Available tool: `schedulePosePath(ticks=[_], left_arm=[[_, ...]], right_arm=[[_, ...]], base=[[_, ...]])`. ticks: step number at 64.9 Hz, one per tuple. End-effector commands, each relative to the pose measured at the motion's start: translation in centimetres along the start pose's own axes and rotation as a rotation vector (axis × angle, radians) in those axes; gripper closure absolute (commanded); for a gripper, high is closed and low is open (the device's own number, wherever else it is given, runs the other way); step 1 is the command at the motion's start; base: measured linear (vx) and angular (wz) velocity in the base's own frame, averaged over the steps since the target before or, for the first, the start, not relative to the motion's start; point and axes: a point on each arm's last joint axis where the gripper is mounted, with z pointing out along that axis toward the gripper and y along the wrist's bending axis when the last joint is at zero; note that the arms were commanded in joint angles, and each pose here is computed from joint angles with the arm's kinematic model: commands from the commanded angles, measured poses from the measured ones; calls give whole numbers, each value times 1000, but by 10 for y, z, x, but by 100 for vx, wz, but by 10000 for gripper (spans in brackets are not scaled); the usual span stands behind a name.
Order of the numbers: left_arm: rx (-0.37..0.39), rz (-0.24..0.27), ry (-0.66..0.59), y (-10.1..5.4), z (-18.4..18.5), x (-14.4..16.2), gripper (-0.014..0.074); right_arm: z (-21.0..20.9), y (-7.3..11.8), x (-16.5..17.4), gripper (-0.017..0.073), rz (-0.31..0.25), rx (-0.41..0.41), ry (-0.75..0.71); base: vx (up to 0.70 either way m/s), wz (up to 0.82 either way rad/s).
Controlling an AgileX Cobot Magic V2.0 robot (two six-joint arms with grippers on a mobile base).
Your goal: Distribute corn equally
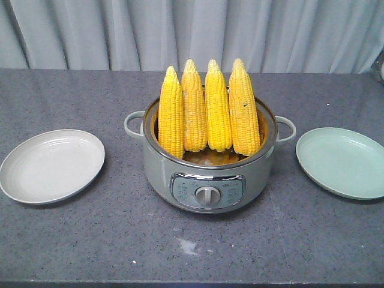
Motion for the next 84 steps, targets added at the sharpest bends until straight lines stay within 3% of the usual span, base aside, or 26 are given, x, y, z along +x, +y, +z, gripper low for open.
schedulePosePath(ticks=[1, 65, 74, 84], left_arm=[[2, -10, -77, 0, -1, -3, 600], [5, -10, -87, 0, -1, -4, 600], [5, -10, -98, 0, -2, -11, 600], [3, -15, -68, -1, -4, -34, 600]], right_arm=[[1, 0, -3, 570, -6, 6, -58], [0, 0, -6, 570, -6, 6, -82], [0, 0, -11, 570, 31, 5, -117], [0, 0, -25, 570, 49, 3, -55]], base=[[0, 0], [0, 0], [0, 0], [0, 0]])
